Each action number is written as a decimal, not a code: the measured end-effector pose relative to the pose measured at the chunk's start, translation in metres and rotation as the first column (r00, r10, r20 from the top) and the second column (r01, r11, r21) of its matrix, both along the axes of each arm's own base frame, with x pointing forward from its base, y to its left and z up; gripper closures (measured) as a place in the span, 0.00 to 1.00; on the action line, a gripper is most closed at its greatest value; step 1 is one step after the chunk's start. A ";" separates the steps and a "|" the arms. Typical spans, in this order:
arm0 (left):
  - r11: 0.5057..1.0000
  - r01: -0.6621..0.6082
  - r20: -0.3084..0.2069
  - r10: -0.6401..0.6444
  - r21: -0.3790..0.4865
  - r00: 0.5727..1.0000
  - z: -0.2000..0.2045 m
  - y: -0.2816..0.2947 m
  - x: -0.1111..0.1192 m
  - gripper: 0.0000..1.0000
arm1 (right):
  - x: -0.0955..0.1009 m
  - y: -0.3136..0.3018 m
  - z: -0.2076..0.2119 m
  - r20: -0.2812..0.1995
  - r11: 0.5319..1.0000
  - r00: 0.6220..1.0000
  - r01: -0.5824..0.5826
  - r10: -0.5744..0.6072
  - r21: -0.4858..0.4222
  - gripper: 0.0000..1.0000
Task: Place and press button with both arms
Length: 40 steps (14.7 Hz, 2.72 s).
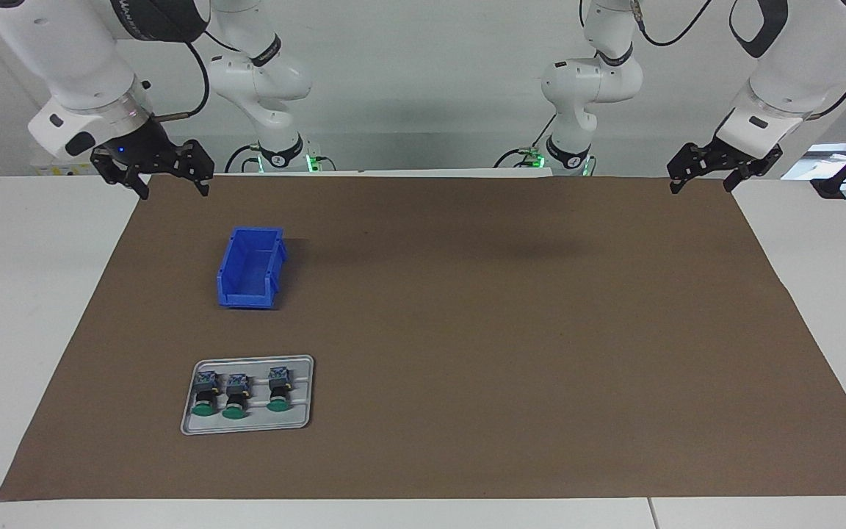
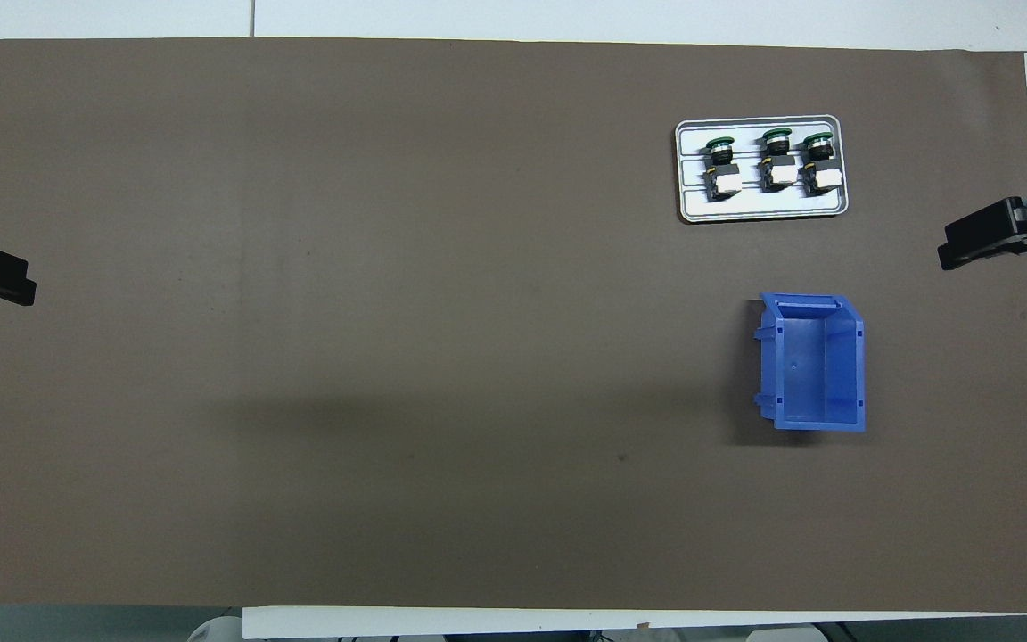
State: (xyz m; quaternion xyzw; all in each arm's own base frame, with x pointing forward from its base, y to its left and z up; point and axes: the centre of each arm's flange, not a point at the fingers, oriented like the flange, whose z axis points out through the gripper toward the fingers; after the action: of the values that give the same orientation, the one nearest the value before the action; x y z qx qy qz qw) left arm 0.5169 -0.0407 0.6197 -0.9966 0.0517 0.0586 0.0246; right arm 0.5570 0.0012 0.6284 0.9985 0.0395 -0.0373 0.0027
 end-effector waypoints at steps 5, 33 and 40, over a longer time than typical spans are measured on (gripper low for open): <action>1.000 0.000 0.000 0.000 0.000 1.000 0.000 0.000 0.000 0.00 | 0.067 0.065 -0.086 0.031 0.999 0.998 -0.053 0.053 0.008 0.00; 1.000 -0.001 -0.010 0.001 0.001 1.000 -0.001 0.000 -0.001 0.00 | 0.159 0.092 -0.346 0.156 0.995 0.984 -0.091 0.084 0.037 0.14; 1.000 -0.001 -0.010 0.001 0.001 1.000 -0.001 0.000 -0.001 0.00 | 0.154 0.092 -0.338 0.113 0.995 0.990 -0.093 0.088 0.035 0.46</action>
State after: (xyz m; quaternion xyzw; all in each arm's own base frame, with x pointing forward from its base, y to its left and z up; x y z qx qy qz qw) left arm 0.5158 -0.0406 0.6184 -0.9963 0.0513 0.0636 0.0248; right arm 0.7107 0.0936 0.2900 0.9961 0.0853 0.0194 -0.0135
